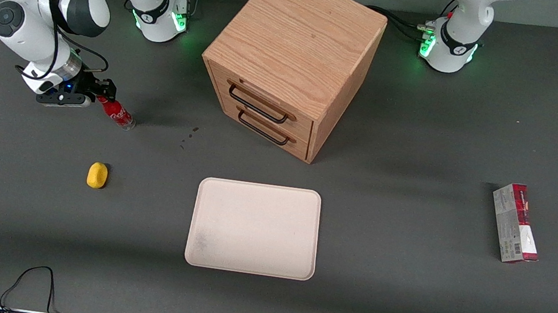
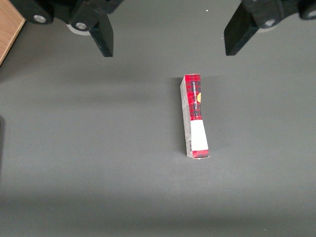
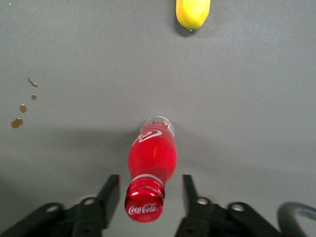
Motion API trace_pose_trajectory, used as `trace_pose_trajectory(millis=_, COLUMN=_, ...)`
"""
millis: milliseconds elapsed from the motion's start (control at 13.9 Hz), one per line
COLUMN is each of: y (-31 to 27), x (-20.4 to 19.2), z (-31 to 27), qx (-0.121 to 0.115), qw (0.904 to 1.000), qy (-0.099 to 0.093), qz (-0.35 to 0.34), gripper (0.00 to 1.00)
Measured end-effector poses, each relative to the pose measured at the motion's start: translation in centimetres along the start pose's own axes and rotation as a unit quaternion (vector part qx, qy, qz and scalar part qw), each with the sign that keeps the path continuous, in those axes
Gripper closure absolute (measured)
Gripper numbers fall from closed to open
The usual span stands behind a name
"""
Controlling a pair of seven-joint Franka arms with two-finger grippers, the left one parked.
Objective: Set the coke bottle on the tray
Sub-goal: 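Lower the right gripper around the bottle's cap end and close it, then lift the bottle and carry it toward the white tray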
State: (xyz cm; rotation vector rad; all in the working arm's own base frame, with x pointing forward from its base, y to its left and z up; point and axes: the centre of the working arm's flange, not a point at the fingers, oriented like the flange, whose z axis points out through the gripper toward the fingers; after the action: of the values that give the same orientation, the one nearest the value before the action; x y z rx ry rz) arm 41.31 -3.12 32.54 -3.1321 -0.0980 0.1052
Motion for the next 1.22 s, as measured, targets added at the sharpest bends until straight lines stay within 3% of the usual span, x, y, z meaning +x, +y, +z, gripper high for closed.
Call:
trace_pose_trajectory(millis=144, y=0.0, x=0.0, z=0.0, qx=0.0, qw=1.0, qy=0.0, qz=0.0, gripper=0.67)
trace_pose_trajectory(millis=431, y=0.0, x=0.0, z=-0.1, qx=0.0, qw=1.0, qy=-0.003, qz=-0.001, gripper=0.69)
trace_pose_trajectory(millis=647, y=0.1, x=0.6, z=-2.2, qx=0.002, qw=0.9998, qy=-0.018, qz=-0.002, gripper=0.69)
trace_pose_trajectory(millis=1007, y=0.7, x=2.9, z=-13.9, qx=0.003, qw=0.9991, qy=-0.043, qz=-0.003, gripper=0.69)
trace_pose_trajectory(millis=1222, y=0.6, x=3.3, z=-21.8, qx=0.002, qw=0.9992, qy=-0.036, qz=-0.018, gripper=0.69)
